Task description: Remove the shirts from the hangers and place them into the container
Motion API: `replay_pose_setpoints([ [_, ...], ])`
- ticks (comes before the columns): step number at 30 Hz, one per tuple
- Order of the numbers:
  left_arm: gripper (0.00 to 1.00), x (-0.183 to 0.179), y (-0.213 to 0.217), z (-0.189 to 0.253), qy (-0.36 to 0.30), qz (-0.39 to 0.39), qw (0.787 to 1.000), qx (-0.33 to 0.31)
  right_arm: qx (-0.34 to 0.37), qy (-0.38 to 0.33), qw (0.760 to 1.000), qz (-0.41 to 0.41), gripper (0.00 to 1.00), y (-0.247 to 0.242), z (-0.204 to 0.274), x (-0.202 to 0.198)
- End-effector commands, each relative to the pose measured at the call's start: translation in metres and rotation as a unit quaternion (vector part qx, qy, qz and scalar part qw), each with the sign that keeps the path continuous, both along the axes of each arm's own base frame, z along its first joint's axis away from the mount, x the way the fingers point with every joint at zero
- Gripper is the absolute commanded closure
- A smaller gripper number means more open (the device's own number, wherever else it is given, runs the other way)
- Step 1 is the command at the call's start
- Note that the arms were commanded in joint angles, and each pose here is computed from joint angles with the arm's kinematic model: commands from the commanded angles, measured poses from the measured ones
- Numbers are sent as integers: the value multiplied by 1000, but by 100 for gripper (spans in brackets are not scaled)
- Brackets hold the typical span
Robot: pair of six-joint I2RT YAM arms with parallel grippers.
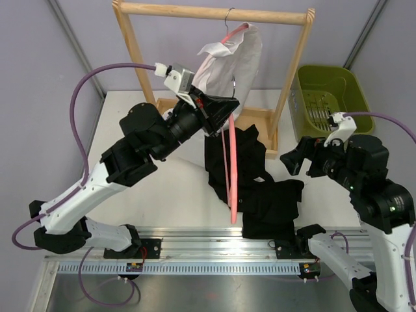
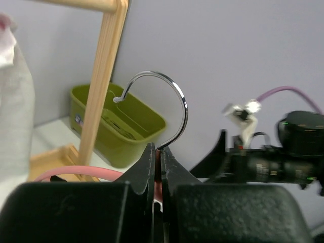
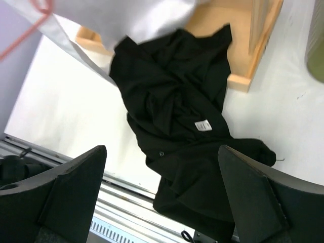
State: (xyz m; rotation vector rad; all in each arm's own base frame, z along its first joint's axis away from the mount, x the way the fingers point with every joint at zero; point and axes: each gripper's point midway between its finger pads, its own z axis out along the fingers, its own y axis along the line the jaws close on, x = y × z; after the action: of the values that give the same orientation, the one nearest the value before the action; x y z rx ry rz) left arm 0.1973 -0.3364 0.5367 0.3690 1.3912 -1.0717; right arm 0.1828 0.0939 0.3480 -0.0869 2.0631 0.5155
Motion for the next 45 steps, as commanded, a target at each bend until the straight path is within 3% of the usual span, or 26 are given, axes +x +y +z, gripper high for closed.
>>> replay_pose_setpoints([
  [1,100,12,-27,-3,-60,-5,997,45,27,-71,997,3,1,-1,57,-11],
  [6,100,22,-73,-67,-42,-27,995,90,47,-100,993,44,1,8,91,-28],
  [13,100,37,-116,-106,-42,-19,990,136,49,-108,991,64,1,12,106,-38],
  [21,100,39,-131,-94,-61,-6,988,139,57,-43,995,63,3,20,71,-25],
  [28,100,42,-135,-80,-80,24,988,131,76,9,995,70,12,32,40,-16],
  [34,100,44,-143,-79,-88,51,988,120,86,15,993,74,42,36,37,-13],
  [35,100,43,-143,-77,-88,53,988,118,85,14,994,72,55,35,37,-13],
  [39,100,40,-151,-87,-82,37,988,128,83,5,994,68,89,34,40,-10],
  [43,100,36,-156,-92,-76,24,987,138,83,6,994,71,100,35,39,-9],
  [45,75,35,-154,-87,-80,24,987,138,80,3,994,72,100,35,40,-8],
])
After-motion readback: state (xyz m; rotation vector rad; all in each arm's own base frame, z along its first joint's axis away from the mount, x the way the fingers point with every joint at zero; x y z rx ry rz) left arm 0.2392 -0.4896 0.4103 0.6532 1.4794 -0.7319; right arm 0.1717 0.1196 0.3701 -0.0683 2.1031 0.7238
